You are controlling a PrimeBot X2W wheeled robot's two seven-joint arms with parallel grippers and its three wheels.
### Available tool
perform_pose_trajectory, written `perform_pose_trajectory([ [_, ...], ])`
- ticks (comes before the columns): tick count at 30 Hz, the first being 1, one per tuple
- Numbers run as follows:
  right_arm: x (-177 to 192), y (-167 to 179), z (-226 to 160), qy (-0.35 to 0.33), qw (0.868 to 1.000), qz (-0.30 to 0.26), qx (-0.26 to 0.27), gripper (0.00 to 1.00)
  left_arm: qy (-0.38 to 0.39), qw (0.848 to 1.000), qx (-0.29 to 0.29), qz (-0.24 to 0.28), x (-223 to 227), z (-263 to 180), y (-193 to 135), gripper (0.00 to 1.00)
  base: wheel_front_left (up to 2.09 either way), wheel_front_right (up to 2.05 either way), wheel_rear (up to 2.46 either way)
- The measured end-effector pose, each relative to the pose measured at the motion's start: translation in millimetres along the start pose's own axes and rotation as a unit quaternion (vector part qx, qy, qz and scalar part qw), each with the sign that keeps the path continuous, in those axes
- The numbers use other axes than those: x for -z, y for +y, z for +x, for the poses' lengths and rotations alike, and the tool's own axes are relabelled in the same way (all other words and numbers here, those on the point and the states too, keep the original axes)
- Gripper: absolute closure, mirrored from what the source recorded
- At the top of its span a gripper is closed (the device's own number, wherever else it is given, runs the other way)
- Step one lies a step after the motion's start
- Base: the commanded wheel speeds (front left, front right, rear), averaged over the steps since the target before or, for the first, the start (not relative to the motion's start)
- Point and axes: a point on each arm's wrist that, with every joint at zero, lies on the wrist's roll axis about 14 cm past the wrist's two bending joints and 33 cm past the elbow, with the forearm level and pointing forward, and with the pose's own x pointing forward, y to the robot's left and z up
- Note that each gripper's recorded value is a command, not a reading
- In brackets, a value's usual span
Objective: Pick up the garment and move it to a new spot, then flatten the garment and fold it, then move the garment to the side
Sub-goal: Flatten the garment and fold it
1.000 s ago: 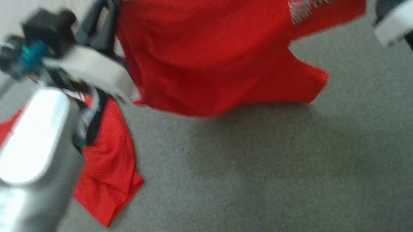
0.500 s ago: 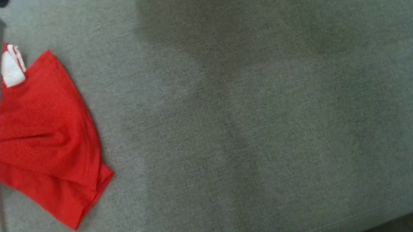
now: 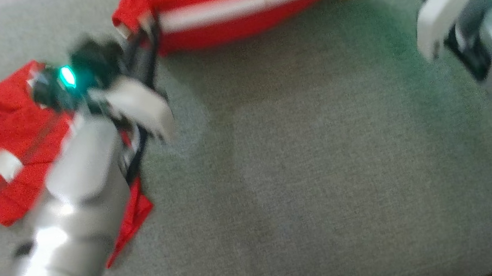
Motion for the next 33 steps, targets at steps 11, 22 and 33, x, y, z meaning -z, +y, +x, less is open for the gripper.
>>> perform_pose_trajectory([
  [11,60.8,-1.2,-80.2,0.141,0.989,0.029,-0.041,1.00,0.029,0.997,0.065,-0.016,27.0,-59.1,-73.8,1.00,0.00,0.00,0.00],
  [22,88.6,-0.1,-152.3,0.196,0.976,0.072,-0.063,1.00,0.038,0.994,0.101,-0.033,32.5,-112.2,-137.6,1.00,0.00,0.00,0.00],
  [33,59.8,-22.6,-150.2,0.125,0.987,0.092,-0.043,1.00,0.029,0.994,0.093,-0.048,21.9,-124.1,-144.9,1.00,0.00,0.00,0.00],
])
